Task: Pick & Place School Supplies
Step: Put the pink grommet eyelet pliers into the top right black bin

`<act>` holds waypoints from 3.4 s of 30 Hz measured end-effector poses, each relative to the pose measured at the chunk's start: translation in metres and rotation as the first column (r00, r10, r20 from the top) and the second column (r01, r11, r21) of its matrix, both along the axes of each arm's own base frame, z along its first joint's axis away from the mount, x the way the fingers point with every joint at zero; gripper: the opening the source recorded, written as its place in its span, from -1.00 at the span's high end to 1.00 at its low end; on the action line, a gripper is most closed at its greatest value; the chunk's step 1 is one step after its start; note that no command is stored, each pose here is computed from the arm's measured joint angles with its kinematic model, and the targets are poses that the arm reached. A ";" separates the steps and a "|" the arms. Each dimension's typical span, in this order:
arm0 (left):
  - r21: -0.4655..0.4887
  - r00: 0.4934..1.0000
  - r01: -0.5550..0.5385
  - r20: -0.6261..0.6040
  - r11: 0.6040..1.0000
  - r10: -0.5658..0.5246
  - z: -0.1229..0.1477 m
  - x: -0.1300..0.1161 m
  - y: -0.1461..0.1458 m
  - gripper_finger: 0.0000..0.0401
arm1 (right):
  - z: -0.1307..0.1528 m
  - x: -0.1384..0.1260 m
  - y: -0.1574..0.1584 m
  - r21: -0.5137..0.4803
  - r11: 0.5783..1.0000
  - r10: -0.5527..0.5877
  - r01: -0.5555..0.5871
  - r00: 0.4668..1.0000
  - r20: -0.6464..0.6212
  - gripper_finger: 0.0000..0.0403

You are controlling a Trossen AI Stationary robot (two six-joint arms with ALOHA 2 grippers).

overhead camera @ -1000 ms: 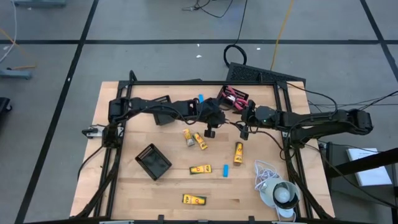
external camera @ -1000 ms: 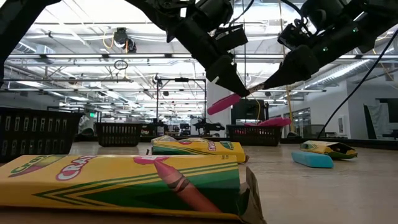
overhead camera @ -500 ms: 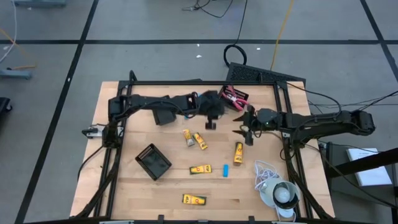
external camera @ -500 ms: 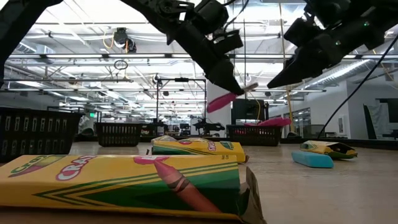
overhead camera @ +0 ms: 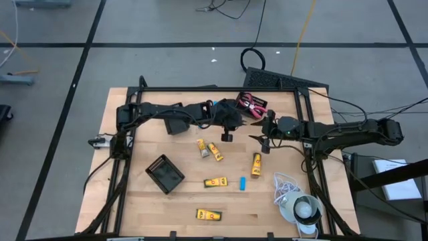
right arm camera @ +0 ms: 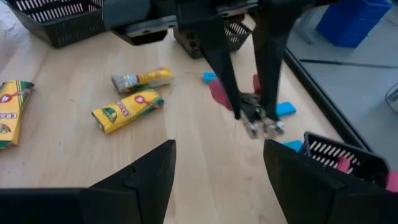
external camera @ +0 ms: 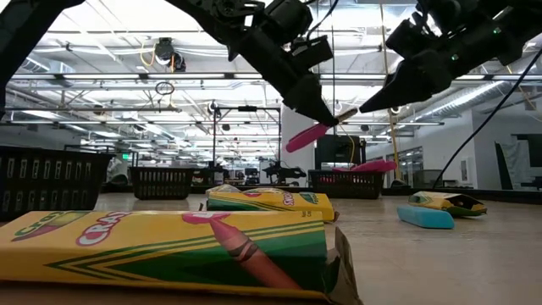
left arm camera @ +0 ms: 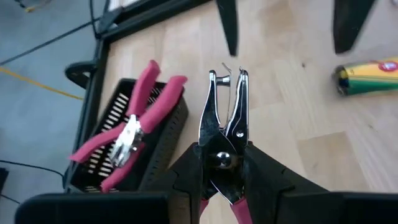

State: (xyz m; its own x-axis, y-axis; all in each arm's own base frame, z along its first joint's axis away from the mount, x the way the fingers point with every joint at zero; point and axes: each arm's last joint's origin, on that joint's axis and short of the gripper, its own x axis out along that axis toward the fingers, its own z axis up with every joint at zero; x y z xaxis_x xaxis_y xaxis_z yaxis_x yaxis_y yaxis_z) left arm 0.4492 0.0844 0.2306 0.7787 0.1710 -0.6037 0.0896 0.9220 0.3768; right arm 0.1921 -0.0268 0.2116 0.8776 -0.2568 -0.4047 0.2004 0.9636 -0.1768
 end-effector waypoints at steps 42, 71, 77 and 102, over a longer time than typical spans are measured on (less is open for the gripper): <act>-0.027 0.999 0.027 0.046 0.999 -0.026 0.002 0.004 -0.008 0.58 | 0.004 0.002 -0.003 -0.033 0.998 -0.047 0.049 0.998 0.047 -0.17; -0.030 0.997 0.036 0.069 0.999 -0.034 0.004 0.005 -0.008 0.58 | -0.004 0.019 -0.008 -0.061 0.997 -0.038 0.042 0.997 0.062 0.44; -0.033 0.997 0.042 0.070 0.999 -0.040 0.003 0.005 -0.008 0.58 | -0.005 0.018 -0.008 -0.066 0.997 -0.040 0.044 0.998 0.051 0.62; -0.010 0.996 0.049 0.073 0.999 -0.048 0.003 0.006 -0.007 0.60 | -0.008 0.015 -0.012 -0.147 0.980 -0.138 0.136 0.990 -0.007 0.71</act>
